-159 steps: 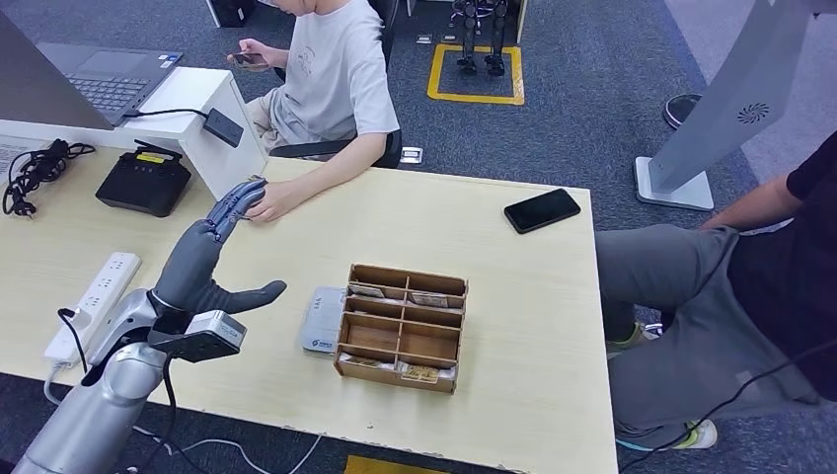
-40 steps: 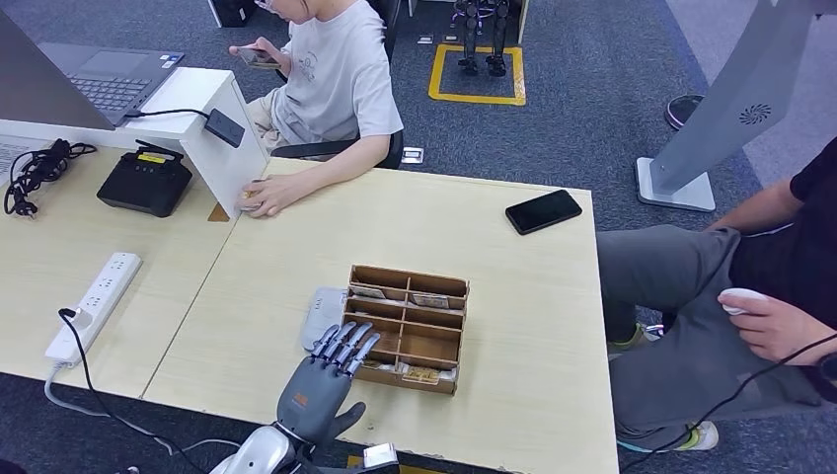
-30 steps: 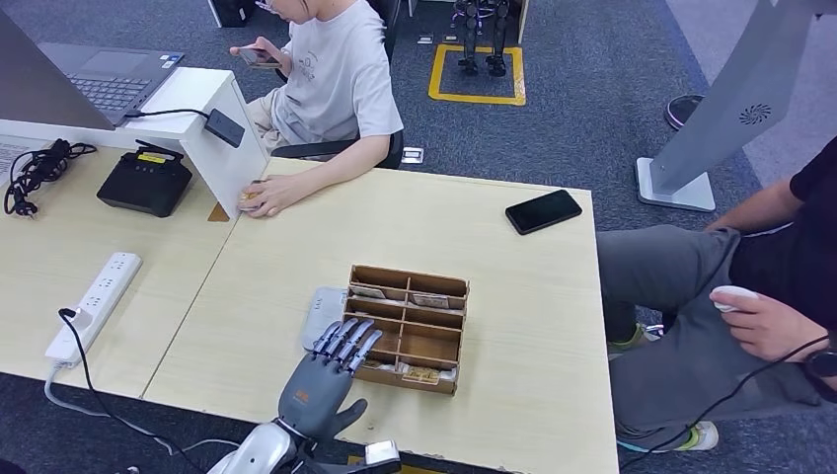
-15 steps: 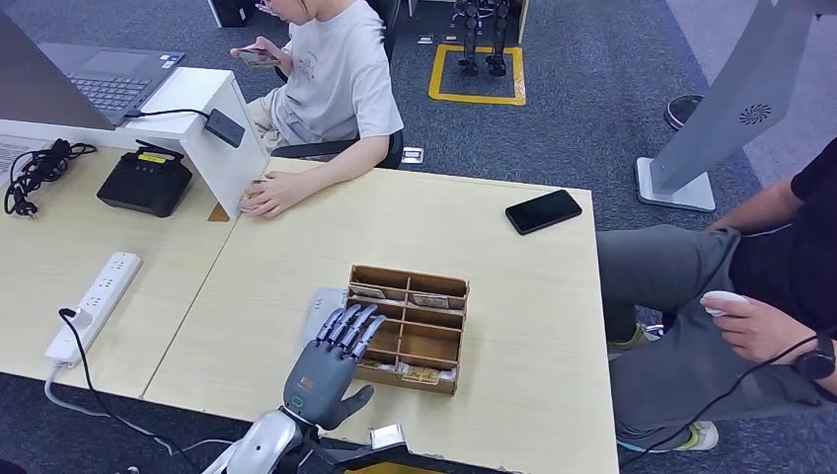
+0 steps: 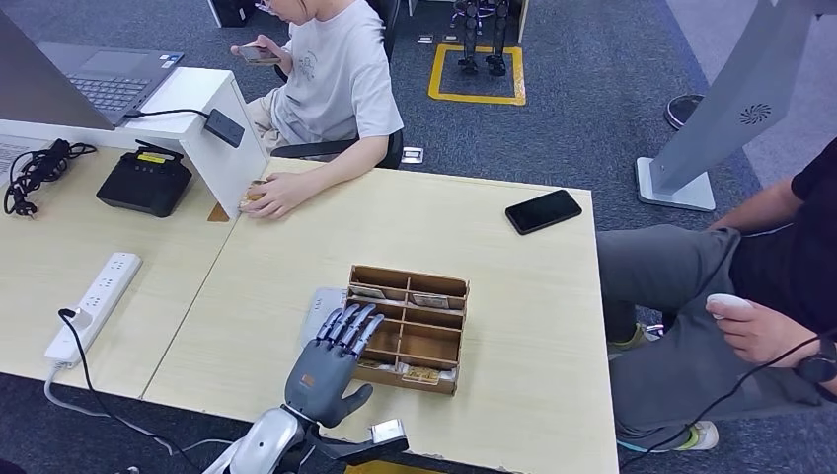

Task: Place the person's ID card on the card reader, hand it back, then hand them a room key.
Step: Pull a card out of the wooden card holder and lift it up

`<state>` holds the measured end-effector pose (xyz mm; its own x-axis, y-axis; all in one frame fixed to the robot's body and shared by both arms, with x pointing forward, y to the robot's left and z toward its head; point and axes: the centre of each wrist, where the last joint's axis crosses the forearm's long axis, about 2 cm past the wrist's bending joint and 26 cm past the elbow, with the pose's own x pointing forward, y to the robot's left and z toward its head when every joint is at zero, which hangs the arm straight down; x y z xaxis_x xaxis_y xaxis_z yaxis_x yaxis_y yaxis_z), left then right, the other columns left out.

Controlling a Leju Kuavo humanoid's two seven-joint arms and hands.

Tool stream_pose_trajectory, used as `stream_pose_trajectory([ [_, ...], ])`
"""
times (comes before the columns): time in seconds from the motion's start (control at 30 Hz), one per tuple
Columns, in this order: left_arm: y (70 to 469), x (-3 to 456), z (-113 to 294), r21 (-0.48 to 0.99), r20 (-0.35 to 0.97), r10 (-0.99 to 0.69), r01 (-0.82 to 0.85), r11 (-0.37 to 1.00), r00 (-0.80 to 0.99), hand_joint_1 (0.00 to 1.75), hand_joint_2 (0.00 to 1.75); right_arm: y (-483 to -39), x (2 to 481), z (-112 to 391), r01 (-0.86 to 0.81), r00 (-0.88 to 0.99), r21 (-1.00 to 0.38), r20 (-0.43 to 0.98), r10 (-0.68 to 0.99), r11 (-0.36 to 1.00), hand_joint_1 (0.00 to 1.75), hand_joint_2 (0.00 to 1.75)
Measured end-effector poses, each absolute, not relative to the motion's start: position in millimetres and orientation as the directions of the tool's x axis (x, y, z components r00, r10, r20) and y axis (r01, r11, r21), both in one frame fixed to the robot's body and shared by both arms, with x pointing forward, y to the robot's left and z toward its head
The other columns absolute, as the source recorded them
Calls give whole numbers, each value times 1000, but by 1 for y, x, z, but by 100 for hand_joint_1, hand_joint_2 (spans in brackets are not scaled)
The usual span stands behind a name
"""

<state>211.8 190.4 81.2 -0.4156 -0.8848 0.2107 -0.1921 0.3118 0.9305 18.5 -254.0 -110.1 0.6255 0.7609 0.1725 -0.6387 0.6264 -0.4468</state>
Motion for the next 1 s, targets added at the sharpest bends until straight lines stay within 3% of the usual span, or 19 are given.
stream_pose_trajectory([
  [0.13,190,212,79,934,216,-883,-176,312,-417,175,175,-254,19,-110,-639,625,-447,173,761,626,0,175],
  [1.0,191,213,79,927,253,-864,-146,344,-435,175,175,-254,19,-110,-637,627,-447,173,759,628,0,175],
])
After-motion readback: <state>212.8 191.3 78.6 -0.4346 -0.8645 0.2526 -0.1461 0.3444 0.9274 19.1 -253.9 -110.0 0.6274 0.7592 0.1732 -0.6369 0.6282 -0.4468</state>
